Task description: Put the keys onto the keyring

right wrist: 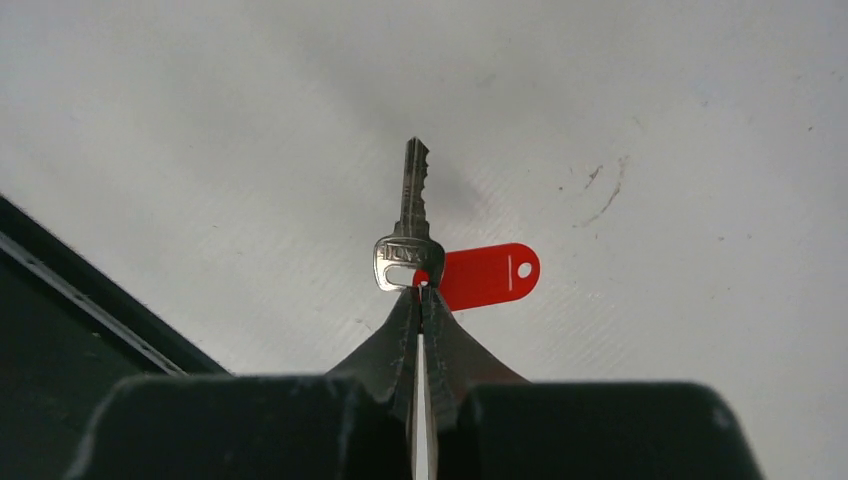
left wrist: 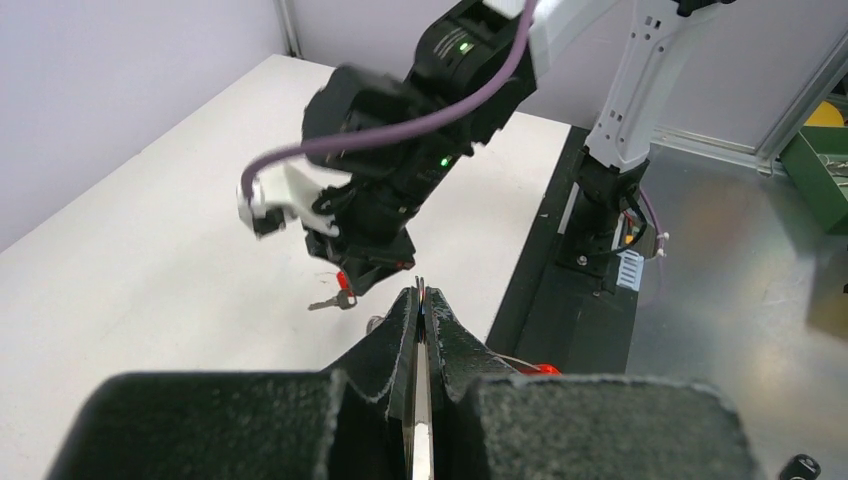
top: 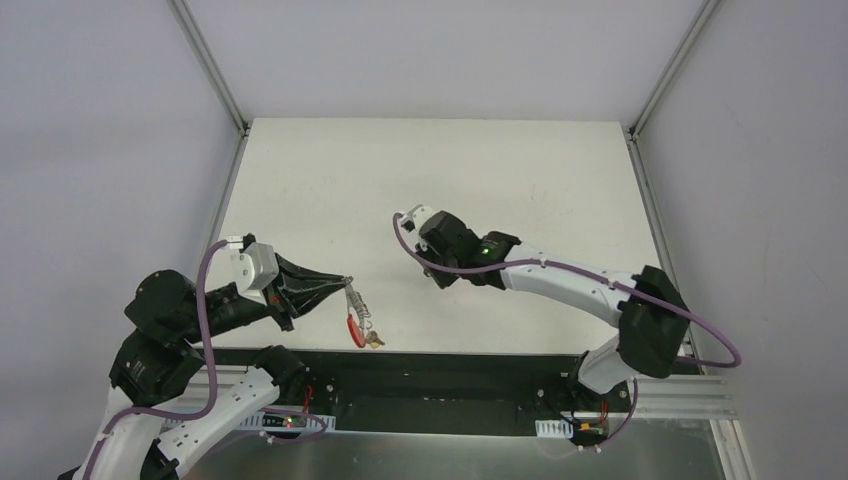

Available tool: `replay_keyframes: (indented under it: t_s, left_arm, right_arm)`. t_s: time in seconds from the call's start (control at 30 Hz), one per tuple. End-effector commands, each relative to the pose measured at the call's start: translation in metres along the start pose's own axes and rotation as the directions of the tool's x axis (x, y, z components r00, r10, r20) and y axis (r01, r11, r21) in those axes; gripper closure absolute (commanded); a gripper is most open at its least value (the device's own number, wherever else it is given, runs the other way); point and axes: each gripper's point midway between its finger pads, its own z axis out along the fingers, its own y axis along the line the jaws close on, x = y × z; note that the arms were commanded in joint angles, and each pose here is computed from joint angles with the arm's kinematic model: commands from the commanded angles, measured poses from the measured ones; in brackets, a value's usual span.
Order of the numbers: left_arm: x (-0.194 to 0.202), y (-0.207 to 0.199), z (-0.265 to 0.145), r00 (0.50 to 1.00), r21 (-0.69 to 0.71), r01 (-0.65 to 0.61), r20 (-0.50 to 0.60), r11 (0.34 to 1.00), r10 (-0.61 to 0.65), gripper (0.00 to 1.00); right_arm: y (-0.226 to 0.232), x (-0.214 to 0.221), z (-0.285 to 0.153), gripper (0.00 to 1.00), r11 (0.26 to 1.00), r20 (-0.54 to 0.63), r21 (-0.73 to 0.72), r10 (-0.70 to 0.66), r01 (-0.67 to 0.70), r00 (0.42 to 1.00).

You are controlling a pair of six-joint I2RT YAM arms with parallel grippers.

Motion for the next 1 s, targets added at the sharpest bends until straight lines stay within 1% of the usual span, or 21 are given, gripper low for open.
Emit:
replay_keyframes:
  t_s: [0.0, 0.07, 0.13, 0.17, 0.23, 0.27, 0.3, 0.37, 0.4, 0.47, 0.5, 0.57, 0.63, 0.67, 0.7, 0.77, 0.8, 0.83, 0.87, 0.93, 0.97]
  left_arm:
    - [-0.02, -0.006, -0.001, 0.998, 0.026, -0.008, 0.059, 1.0, 0.007, 1.0]
    - [-0.018, -0.005, 0.001, 0.999, 0.024, -0.004, 0.053, 1.0, 0.002, 1.0]
    - [-0.019, -0.004, 0.002, 0.999, 0.02, -0.003, 0.053, 1.0, 0.002, 1.0]
    - [-0.02, -0.004, 0.002, 0.999, 0.021, -0.004, 0.054, 1.0, 0.003, 1.0]
    - [-0.022, -0.004, 0.003, 0.999, 0.025, -0.007, 0.054, 1.0, 0.006, 1.0]
    - [-0.022, -0.004, 0.003, 0.998, 0.024, -0.009, 0.054, 1.0, 0.007, 1.0]
    - [-0.022, -0.003, 0.003, 0.999, 0.02, -0.007, 0.054, 1.0, 0.006, 1.0]
    - [-0.018, -0.002, 0.004, 0.999, 0.013, -0.001, 0.051, 1.0, 0.0, 1.0]
    - [-0.018, 0.0, 0.005, 0.999, 0.006, 0.003, 0.054, 1.0, -0.003, 1.0]
    - [-0.018, -0.001, 0.007, 0.999, 0.014, 0.012, 0.052, 1.0, -0.013, 1.0]
    - [-0.018, -0.001, 0.008, 0.999, 0.019, 0.015, 0.05, 1.0, -0.016, 1.0]
    - [-0.02, -0.003, 0.008, 0.998, 0.029, 0.014, 0.054, 0.999, -0.016, 1.0]
    - [-0.021, -0.004, 0.006, 0.998, 0.026, 0.014, 0.059, 1.0, -0.015, 1.0]
    - [-0.02, -0.003, 0.005, 0.998, 0.02, 0.011, 0.061, 1.0, -0.012, 1.0]
    - [-0.02, -0.001, 0.006, 0.998, 0.012, 0.009, 0.06, 1.0, -0.01, 1.0]
    - [-0.018, 0.002, 0.012, 0.999, 0.011, 0.013, 0.044, 1.0, -0.014, 1.0]
    - [-0.018, 0.002, 0.013, 0.999, 0.019, 0.014, 0.04, 1.0, -0.014, 1.0]
    - [-0.018, 0.001, 0.015, 0.999, 0.029, 0.019, 0.034, 0.999, -0.02, 1.0]
    - [-0.019, -0.001, 0.016, 0.999, 0.042, 0.024, 0.032, 0.999, -0.025, 1.0]
    - [-0.018, -0.002, 0.014, 0.999, 0.042, 0.028, 0.038, 0.999, -0.029, 1.0]
    - [-0.018, -0.001, 0.013, 0.999, 0.03, 0.027, 0.042, 0.999, -0.029, 1.0]
  right_arm:
    - [-0.02, 0.067, 0.01, 1.0, 0.989, -0.291, 0.145, 0.019, 0.024, 0.956]
    - [-0.009, 0.026, -0.012, 1.0, 0.993, -0.04, 0.047, 0.11, -0.109, 0.993]
    - [-0.008, -0.013, -0.042, 1.0, 0.983, 0.196, -0.028, 0.182, -0.18, 0.964]
    - [-0.01, -0.009, -0.044, 1.0, 0.991, 0.172, -0.009, 0.136, -0.137, 0.976]
    - [-0.043, 0.044, -0.023, 1.0, 0.977, -0.131, 0.208, 0.062, -0.034, 0.989]
    - [-0.064, 0.05, -0.021, 1.0, 0.951, -0.166, 0.305, 0.114, -0.059, 0.979]
    - [-0.078, 0.042, -0.021, 1.0, 0.928, -0.099, 0.331, 0.213, -0.169, 0.972]
    - [-0.077, 0.008, -0.026, 1.0, 0.899, 0.106, 0.149, 0.401, -0.413, 0.91]
    - [-0.047, -0.008, -0.031, 1.0, 0.923, 0.125, 0.008, 0.38, -0.384, 0.917]
    - [0.032, -0.006, -0.04, 1.0, 0.986, 0.029, -0.123, 0.121, -0.117, 0.992]
    - [0.037, -0.013, -0.045, 1.0, 0.991, -0.01, -0.109, 0.082, -0.083, 0.997]
    - [-0.042, -0.007, -0.039, 1.0, 0.966, 0.017, 0.111, 0.231, -0.232, 0.973]
    - [-0.139, 0.001, -0.05, 1.0, 0.8, 0.208, 0.216, 0.523, -0.56, 0.827]
    - [-0.14, -0.007, -0.055, 1.0, 0.785, 0.234, 0.187, 0.548, -0.591, 0.803]
    - [-0.101, -0.022, -0.054, 1.0, 0.847, 0.192, 0.121, 0.491, -0.517, 0.85]
    - [0.018, -0.03, -0.044, 1.0, 0.986, 0.03, -0.007, 0.166, -0.166, 0.986]
    - [0.027, -0.02, -0.038, 1.0, 0.994, -0.044, 0.048, 0.099, -0.097, 0.994]
    - [-0.006, -0.005, -0.029, 1.0, 0.978, -0.086, 0.173, 0.137, -0.121, 0.987]
    - [-0.054, 0.004, -0.026, 1.0, 0.93, -0.046, 0.27, 0.273, -0.251, 0.961]
    - [-0.115, 0.015, -0.043, 1.0, 0.805, 0.065, 0.221, 0.552, -0.551, 0.832]
    - [-0.098, 0.003, -0.051, 1.0, 0.843, 0.072, 0.145, 0.513, -0.517, 0.856]
